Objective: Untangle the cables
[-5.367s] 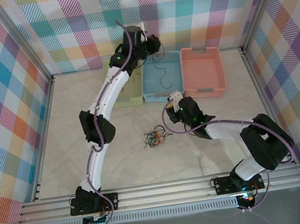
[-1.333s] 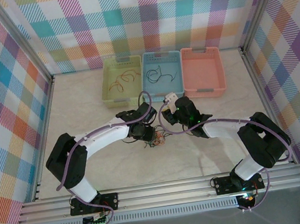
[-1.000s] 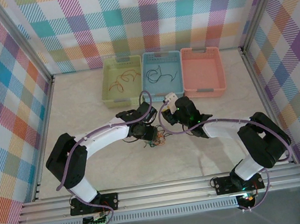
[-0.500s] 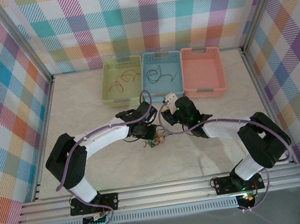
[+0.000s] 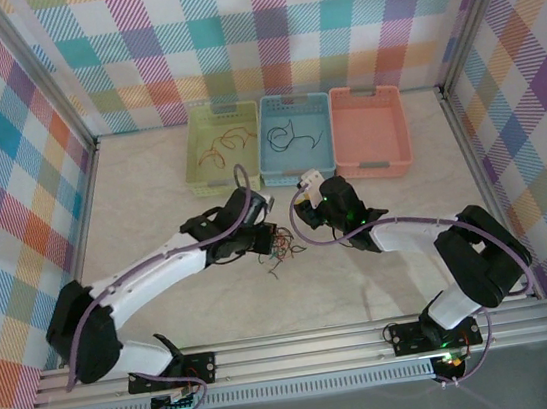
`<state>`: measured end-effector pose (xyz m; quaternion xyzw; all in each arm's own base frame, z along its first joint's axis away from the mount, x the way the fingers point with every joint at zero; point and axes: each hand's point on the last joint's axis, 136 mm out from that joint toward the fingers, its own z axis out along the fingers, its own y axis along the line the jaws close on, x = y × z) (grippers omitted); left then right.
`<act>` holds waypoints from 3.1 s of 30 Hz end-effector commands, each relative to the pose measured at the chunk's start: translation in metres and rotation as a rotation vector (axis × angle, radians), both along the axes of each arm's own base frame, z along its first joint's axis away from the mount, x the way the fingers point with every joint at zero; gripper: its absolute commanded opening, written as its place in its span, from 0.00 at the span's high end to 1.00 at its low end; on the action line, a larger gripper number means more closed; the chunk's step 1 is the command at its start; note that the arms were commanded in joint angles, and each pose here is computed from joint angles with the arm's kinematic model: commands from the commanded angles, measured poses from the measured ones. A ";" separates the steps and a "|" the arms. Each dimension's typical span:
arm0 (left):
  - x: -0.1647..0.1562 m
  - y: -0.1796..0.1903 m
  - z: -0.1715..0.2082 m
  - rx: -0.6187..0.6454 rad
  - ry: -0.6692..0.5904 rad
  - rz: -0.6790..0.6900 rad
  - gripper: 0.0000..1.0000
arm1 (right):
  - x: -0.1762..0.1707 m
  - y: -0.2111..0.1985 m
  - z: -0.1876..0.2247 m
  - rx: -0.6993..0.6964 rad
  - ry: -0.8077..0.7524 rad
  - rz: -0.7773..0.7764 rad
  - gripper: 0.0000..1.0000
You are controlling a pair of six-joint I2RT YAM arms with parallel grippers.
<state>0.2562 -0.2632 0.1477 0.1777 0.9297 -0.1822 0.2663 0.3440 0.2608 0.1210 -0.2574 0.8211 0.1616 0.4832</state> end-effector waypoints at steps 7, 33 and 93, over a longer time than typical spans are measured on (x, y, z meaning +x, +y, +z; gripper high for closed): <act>-0.003 -0.014 0.017 -0.094 -0.034 -0.022 0.61 | -0.013 0.015 0.022 0.082 -0.052 0.110 0.65; 0.022 0.062 0.041 -0.154 -0.177 0.322 0.39 | -0.092 0.102 -0.010 -0.107 -0.135 0.664 0.55; 0.019 0.079 0.059 -0.192 -0.263 0.369 0.36 | -0.099 0.114 -0.027 -0.185 -0.081 0.711 0.93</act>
